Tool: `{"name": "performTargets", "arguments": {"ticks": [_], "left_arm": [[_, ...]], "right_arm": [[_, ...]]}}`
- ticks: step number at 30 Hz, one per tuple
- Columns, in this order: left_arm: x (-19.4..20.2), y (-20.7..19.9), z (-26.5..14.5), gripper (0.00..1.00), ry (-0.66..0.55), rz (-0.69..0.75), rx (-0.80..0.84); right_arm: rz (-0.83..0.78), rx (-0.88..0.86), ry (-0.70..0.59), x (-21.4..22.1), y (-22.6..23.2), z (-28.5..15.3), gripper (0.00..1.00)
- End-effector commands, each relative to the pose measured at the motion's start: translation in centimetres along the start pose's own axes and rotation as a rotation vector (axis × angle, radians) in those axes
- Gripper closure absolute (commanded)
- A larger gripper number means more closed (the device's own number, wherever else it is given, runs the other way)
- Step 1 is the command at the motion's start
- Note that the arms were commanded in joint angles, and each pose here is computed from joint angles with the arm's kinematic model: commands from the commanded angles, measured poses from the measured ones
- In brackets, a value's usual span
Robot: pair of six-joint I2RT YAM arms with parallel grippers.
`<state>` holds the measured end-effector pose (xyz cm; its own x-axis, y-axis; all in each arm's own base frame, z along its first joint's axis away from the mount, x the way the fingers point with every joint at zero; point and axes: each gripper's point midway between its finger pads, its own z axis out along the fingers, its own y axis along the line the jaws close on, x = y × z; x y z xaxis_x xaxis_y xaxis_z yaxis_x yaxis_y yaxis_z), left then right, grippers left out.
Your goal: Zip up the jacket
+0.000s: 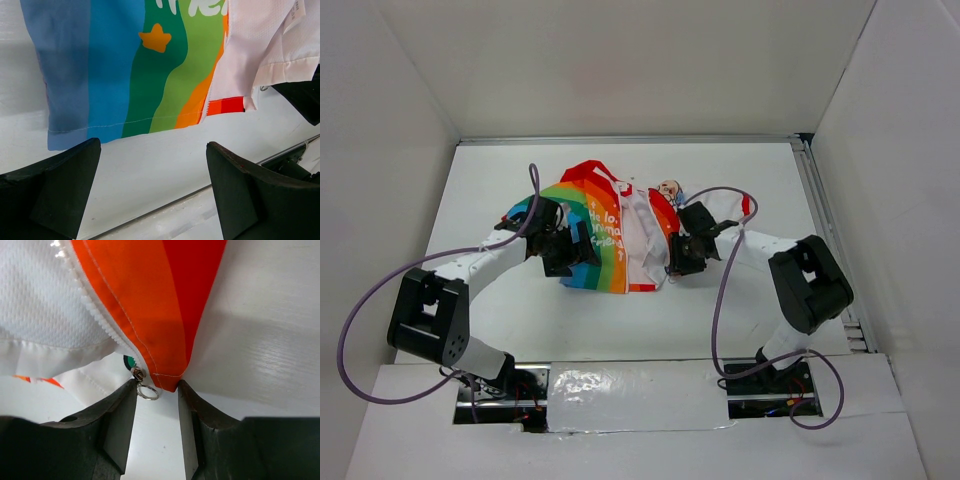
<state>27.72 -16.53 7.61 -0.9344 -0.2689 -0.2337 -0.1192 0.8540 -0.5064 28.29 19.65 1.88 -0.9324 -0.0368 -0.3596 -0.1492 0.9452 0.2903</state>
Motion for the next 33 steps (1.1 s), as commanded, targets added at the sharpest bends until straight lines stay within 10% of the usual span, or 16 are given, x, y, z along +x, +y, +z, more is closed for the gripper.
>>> {"name": "performTargets", "arguments": {"ticks": [1,13,33], "left_arm": [[-0.2,-0.7,-0.5,0.01,-0.018,0.008,0.025],[-0.4,-0.4,-0.1,0.01,-0.019,0.004,0.008],[-0.8,0.5,0.5,0.01,-0.022,-0.016,-0.048]], "right_arm": [[0.058,0.052,-0.102,-2.9,-0.1,0.2,0.54],[0.004,0.025,-0.172,-3.6,-0.6,-3.2,0.34],[0.002,0.111,-0.071,-2.7,-2.4,0.1,0.44]]}}
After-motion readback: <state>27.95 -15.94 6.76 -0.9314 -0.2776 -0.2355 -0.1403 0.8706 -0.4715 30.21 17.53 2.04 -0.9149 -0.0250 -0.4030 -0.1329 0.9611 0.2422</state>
